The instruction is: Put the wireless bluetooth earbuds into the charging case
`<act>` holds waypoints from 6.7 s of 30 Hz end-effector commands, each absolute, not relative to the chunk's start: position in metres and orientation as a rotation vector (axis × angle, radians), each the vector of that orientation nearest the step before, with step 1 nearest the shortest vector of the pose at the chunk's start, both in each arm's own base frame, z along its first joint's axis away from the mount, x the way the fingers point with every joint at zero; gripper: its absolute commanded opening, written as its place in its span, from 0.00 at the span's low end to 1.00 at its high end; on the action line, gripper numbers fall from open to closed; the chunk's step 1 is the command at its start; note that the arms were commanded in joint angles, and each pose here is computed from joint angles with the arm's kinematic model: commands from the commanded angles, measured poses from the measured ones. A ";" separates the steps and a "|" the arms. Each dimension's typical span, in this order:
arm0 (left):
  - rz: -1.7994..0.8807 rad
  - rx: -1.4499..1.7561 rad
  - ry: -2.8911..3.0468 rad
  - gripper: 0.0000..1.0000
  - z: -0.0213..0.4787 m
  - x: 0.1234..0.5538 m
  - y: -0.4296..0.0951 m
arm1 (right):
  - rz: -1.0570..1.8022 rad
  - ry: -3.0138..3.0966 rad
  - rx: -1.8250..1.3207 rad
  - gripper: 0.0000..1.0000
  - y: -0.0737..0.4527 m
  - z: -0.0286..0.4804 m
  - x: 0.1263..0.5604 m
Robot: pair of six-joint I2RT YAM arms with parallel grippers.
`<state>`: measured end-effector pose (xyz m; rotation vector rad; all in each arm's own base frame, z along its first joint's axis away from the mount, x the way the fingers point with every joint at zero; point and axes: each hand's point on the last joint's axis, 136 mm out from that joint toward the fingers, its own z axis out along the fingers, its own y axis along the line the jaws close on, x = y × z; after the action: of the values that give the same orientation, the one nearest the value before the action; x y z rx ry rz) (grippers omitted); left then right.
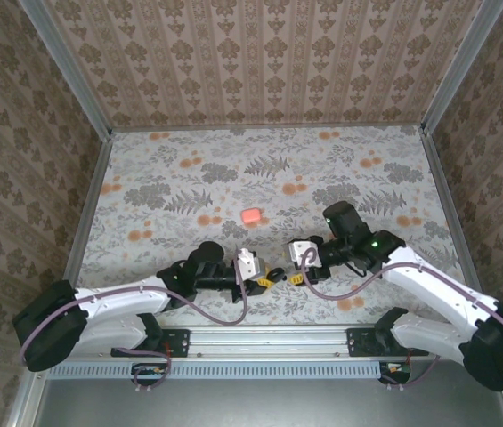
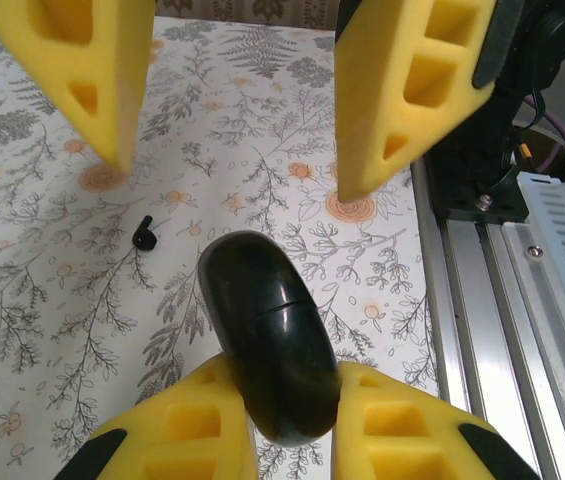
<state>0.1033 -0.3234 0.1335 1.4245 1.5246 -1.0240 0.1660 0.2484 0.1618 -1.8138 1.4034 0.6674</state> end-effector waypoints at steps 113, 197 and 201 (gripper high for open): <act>-0.717 1.515 1.598 0.16 0.131 0.126 -0.326 | 0.729 1.401 -1.814 0.35 0.281 0.134 0.179; -0.640 1.560 1.429 0.15 0.165 0.133 -0.318 | 0.782 1.291 -1.689 0.43 0.283 0.174 0.178; -0.649 1.551 1.424 0.15 0.166 0.133 -0.318 | 0.803 1.293 -1.711 0.38 0.286 0.170 0.178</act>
<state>0.1355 -0.3108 0.1509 1.5505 1.4786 -0.6247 0.1839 0.2794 0.1608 -1.6792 1.3553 0.7568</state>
